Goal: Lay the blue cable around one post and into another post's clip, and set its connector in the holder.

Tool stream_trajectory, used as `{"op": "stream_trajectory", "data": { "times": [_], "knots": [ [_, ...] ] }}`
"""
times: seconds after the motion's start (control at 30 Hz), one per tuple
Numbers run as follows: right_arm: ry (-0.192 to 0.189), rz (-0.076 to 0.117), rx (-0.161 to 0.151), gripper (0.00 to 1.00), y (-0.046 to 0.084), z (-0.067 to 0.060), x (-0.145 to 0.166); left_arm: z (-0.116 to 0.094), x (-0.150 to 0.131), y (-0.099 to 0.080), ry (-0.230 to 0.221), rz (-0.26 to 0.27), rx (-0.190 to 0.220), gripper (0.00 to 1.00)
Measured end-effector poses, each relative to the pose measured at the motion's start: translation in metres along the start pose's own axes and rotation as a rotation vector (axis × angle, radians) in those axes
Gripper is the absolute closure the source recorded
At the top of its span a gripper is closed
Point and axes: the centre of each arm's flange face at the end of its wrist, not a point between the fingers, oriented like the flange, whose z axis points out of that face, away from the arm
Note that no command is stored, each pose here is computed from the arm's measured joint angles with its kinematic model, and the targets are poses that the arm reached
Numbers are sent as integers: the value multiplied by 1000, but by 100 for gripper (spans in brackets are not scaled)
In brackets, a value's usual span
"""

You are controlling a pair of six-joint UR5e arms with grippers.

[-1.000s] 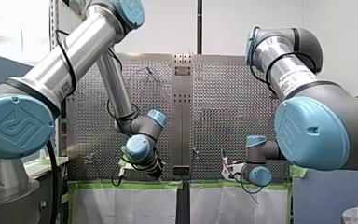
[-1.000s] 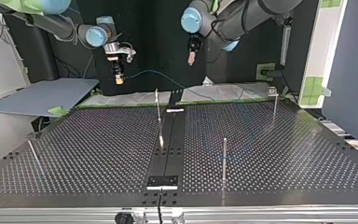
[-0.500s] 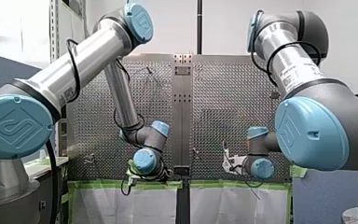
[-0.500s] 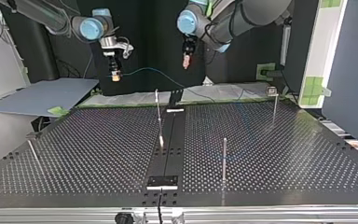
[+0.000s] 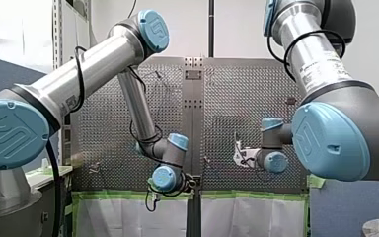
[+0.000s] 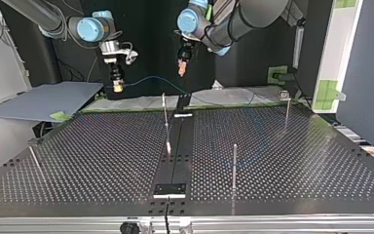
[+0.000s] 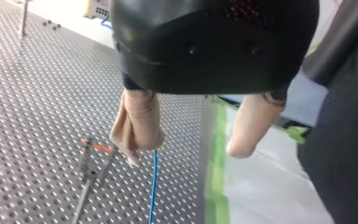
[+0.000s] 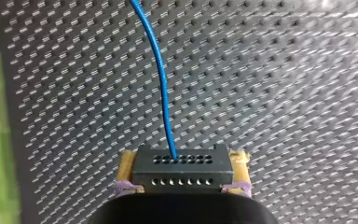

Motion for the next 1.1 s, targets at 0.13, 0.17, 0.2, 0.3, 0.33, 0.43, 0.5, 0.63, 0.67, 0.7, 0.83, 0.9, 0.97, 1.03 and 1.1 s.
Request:
{"op": "stream_trajectory", "data": {
  "times": [0.13,0.17,0.2,0.3,0.33,0.43,0.5,0.63,0.67,0.7,0.83,0.9,0.97,1.03,1.1],
  "knots": [
    [34,-7,26,100,-9,2,18,4,-5,-8,-44,-18,20,0],
    [40,-8,33,100,-12,2,21,5,-6,-9,-54,-23,23,0],
    [43,-9,37,100,-14,2,22,6,-7,-11,-66,-30,27,0],
    [47,-13,49,100,-20,1,24,9,-13,-14,-99,-59,35,0],
    [47,-14,52,100,-22,1,24,9,-15,-14,-109,-69,38,0],
    [48,-16,60,100,-27,0,24,12,-23,-17,-140,-105,49,0],
    [47,-17,66,100,-31,-1,24,14,-26,-19,-160,-130,58,0],
    [47,-17,71,100,-36,-2,24,17,-38,-23,-206,-172,78,0],
    [47,-17,71,100,-38,-2,24,18,-42,-25,-217,-184,87,0],
    [47,-17,72,100,-38,-3,24,19,-46,-27,-230,-200,101,0],
    [51,-16,75,100,-42,-3,24,21,-53,-34,-261,-251,147,0],
    [54,-16,79,100,-44,-3,24,22,-56,-37,-276,-278,170,0],
    [60,-14,83,100,-46,-3,25,23,-58,-40,-286,-301,193,0],
    [67,-10,85,100,-46,-2,26,25,-60,-42,-298,-327,218,0],
    [77,-4,84,100,-46,0,28,27,-63,-42,-313,-353,232,0]
  ]
}}
